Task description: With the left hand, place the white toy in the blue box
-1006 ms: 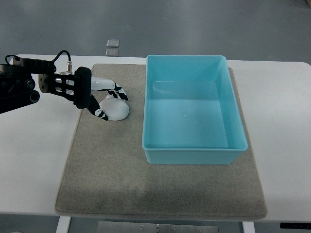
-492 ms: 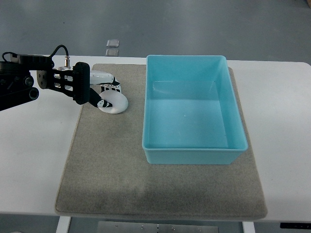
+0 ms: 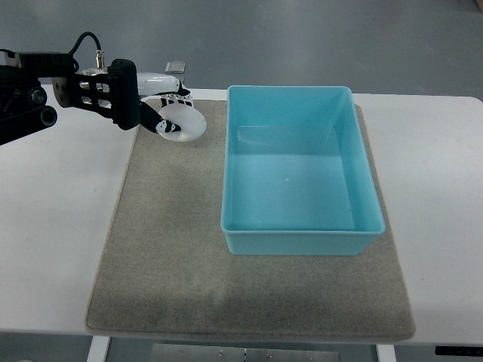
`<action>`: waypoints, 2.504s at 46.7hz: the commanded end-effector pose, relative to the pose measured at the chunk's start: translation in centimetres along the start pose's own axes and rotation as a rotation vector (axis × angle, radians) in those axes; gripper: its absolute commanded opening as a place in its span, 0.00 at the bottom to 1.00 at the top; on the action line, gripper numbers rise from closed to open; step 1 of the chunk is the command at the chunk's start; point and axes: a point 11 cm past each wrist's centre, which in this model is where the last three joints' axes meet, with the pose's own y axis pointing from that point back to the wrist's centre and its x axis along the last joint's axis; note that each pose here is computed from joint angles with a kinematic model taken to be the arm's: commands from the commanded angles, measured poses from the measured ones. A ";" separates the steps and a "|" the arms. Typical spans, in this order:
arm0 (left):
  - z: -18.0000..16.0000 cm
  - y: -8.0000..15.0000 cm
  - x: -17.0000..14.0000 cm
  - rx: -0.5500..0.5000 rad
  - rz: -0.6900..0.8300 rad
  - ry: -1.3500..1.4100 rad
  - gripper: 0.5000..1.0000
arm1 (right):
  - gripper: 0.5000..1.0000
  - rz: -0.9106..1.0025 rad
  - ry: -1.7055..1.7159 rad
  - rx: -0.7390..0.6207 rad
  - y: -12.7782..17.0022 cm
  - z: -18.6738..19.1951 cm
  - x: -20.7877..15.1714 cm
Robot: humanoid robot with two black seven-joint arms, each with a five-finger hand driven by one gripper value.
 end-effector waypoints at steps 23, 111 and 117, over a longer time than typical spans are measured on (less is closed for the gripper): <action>5.1 -2.6 2.6 -0.123 0.114 -0.044 0.00 | 0.87 0.000 0.001 0.000 0.0 0.0 0.0; 7.4 -6.7 0.9 -0.170 0.161 0.052 0.87 | 0.87 0.000 0.001 0.000 0.0 0.0 0.0; 4.6 -6.4 1.7 -0.093 0.207 0.054 0.87 | 0.87 0.000 0.001 0.000 0.0 0.0 0.0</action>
